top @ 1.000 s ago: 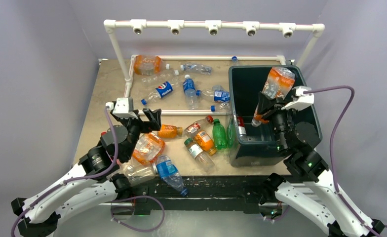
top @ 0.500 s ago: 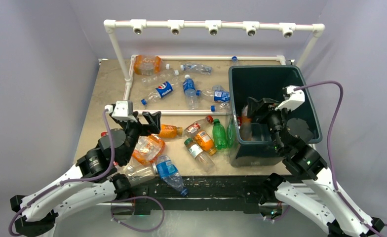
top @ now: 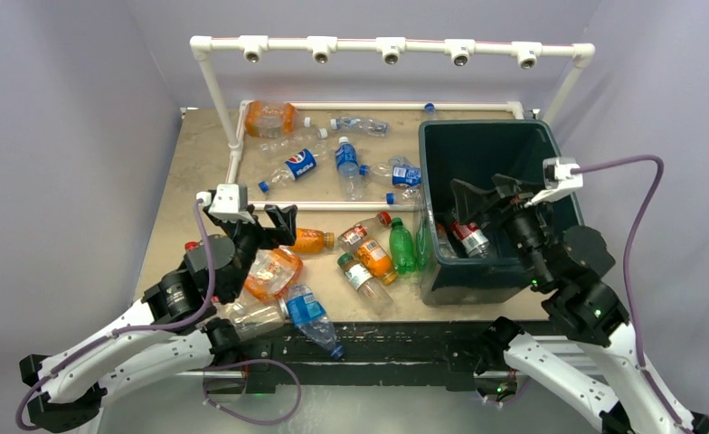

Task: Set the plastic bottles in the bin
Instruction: Place the plastic bottle in the trash bin, then pick up the plastic bottle at the center of the board.

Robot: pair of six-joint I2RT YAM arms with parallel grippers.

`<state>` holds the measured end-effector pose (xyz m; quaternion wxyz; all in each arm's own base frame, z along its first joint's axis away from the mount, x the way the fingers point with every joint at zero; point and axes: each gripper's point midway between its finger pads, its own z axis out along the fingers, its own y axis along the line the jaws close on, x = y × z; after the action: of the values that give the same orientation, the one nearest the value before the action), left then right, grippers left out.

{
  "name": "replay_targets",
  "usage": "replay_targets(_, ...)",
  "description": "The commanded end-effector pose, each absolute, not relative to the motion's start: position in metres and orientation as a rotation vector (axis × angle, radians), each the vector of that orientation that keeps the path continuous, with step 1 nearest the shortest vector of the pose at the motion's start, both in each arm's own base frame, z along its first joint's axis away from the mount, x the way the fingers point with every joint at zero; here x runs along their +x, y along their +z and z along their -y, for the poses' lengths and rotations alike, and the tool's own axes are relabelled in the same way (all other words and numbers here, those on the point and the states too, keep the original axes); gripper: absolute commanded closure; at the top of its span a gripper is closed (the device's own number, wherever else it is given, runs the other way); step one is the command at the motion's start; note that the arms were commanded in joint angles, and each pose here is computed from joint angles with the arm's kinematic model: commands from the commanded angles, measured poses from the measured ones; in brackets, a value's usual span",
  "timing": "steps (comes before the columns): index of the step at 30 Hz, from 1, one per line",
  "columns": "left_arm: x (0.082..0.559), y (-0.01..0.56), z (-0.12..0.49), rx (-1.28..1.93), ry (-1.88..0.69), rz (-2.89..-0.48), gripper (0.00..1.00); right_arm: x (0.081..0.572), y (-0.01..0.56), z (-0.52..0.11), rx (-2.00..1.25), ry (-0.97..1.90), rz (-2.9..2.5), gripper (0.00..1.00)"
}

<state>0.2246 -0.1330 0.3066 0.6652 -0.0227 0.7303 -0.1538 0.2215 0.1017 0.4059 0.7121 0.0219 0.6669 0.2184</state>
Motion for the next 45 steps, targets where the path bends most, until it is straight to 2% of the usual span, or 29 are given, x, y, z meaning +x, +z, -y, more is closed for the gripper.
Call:
replay_targets(1,0.227,0.305,0.133,-0.038,-0.307,-1.653,0.09,0.175,0.451,-0.136,-0.206,0.750,-1.297,0.01)
replay_targets(5,0.230,0.300,0.137,-0.019,-0.286,-1.673,0.08,0.144,0.468,-0.153,-0.360,0.875,-1.161,0.01)
replay_targets(10,0.234,0.288,0.145,0.016,-0.250,-1.716,0.08,0.126,0.455,-0.175,-0.531,0.951,-1.157,0.01)
replay_targets(18,0.241,0.237,0.185,0.097,-0.228,-1.923,0.12,0.113,0.449,-0.174,-0.567,0.975,-1.110,0.01)
replay_targets(25,0.231,0.189,0.215,-0.107,-0.411,-2.081,0.13,0.113,0.440,-0.170,-0.542,0.971,-1.127,0.01)
replay_targets(32,0.198,0.135,0.264,-0.265,-0.672,-2.224,0.13,0.115,0.432,-0.164,-0.503,0.960,-1.139,0.01)
replay_targets(45,0.189,0.083,0.285,-0.627,-0.648,-2.303,0.13,0.115,0.431,-0.157,-0.461,0.953,-1.155,0.01)
